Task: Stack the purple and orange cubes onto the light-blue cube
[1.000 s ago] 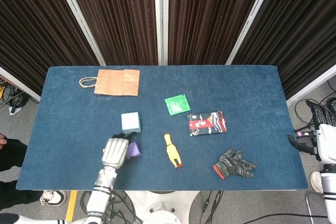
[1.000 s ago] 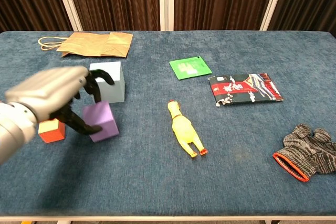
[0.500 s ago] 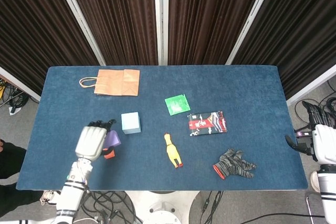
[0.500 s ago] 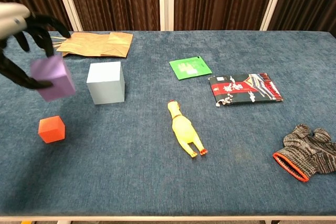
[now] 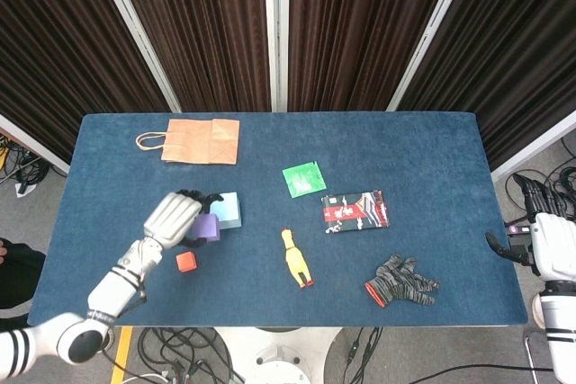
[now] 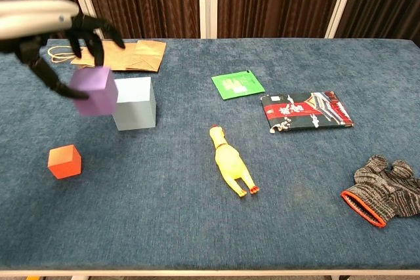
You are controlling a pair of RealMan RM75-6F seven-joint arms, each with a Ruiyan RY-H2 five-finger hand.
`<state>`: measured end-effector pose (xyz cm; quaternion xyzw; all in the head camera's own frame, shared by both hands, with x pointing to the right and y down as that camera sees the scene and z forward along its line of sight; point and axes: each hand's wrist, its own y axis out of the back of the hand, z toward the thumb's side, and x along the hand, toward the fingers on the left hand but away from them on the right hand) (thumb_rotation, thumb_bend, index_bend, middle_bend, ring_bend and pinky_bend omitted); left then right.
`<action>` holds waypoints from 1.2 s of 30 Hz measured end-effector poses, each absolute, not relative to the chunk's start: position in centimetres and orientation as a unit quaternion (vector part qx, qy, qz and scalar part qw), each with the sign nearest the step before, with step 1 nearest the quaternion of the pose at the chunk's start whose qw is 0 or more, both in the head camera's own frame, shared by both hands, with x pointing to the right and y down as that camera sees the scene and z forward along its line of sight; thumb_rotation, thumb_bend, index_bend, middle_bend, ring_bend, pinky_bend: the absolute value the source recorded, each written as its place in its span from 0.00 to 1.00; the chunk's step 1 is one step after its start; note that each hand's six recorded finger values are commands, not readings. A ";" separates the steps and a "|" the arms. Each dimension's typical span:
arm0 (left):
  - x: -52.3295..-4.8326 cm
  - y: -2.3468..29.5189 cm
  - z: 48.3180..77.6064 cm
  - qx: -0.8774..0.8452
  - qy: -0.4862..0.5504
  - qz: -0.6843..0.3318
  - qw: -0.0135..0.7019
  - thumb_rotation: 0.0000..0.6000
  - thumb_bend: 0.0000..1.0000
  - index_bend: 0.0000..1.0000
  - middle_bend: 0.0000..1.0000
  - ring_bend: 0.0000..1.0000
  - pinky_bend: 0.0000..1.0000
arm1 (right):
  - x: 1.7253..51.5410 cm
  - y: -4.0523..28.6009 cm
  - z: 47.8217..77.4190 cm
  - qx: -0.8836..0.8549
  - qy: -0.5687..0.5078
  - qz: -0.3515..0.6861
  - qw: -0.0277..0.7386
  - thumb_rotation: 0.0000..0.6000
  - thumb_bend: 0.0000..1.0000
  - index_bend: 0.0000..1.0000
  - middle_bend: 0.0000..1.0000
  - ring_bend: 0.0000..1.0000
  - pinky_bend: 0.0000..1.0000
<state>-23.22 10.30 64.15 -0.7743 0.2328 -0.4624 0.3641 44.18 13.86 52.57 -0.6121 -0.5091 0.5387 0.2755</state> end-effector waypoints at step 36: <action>-20.9 5.6 67.7 -0.800 0.210 -0.407 0.387 1.00 0.28 0.29 0.59 0.34 0.35 | 43.9 13.9 53.0 -0.611 -0.504 0.545 0.277 1.00 0.16 0.02 0.07 0.00 0.00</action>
